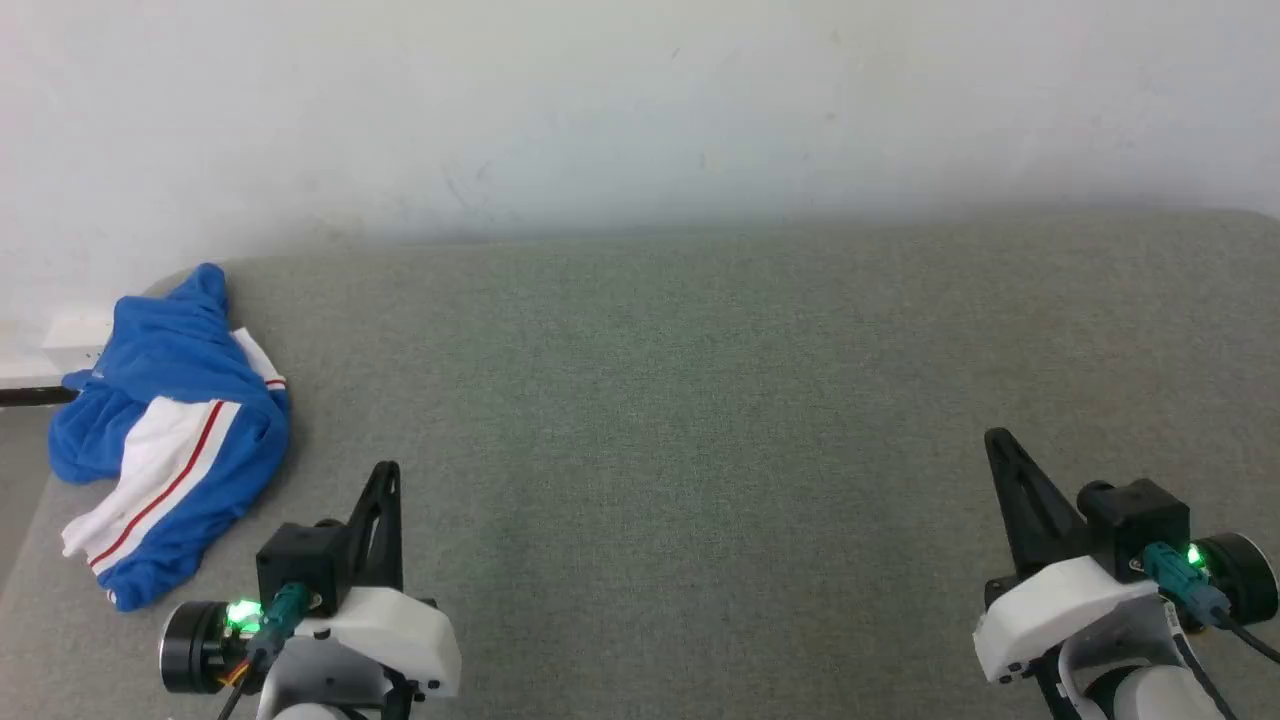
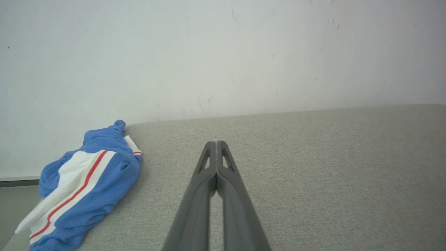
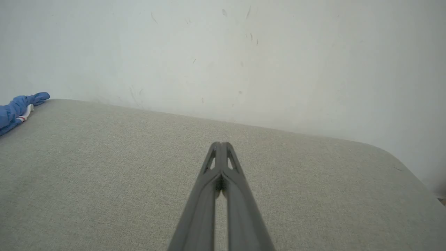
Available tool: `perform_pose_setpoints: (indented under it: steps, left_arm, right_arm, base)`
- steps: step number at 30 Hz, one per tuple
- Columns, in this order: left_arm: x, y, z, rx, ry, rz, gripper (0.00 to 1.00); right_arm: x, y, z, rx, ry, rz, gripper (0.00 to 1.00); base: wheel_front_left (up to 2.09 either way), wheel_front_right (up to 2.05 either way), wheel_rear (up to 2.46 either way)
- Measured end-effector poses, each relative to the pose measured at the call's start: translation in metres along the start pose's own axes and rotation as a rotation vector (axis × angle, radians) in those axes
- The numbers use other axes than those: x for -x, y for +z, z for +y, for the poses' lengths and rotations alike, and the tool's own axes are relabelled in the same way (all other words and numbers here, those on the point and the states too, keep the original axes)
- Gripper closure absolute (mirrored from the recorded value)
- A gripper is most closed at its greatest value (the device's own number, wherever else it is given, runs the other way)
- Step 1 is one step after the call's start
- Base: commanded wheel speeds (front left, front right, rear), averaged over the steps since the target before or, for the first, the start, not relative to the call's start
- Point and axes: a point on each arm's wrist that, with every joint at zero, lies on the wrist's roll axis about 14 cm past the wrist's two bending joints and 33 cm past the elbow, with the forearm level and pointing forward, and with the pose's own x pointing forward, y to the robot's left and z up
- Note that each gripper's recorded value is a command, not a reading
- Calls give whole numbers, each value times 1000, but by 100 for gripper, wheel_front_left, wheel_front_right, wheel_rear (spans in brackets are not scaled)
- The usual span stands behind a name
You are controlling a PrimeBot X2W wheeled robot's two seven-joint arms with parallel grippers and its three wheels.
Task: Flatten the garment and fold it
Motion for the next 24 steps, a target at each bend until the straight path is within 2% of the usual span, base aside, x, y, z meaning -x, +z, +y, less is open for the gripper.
perform_pose_setpoints:
  steps: [19,20,24]
  left_arm:
    - [0,0,0,0,0,0,100]
    - [0,0,0,0,0,0,0]
    - [0,0,0,0,-1,0,0]
  right_arm:
    - [0,0,0,0,0,0,100]
    - [0,0,0,0,0,0,0]
    - [0,-1,0,1,0,2,0]
  base:
    - [0,0,0]
    - [0,0,0]
    - [0,0,0]
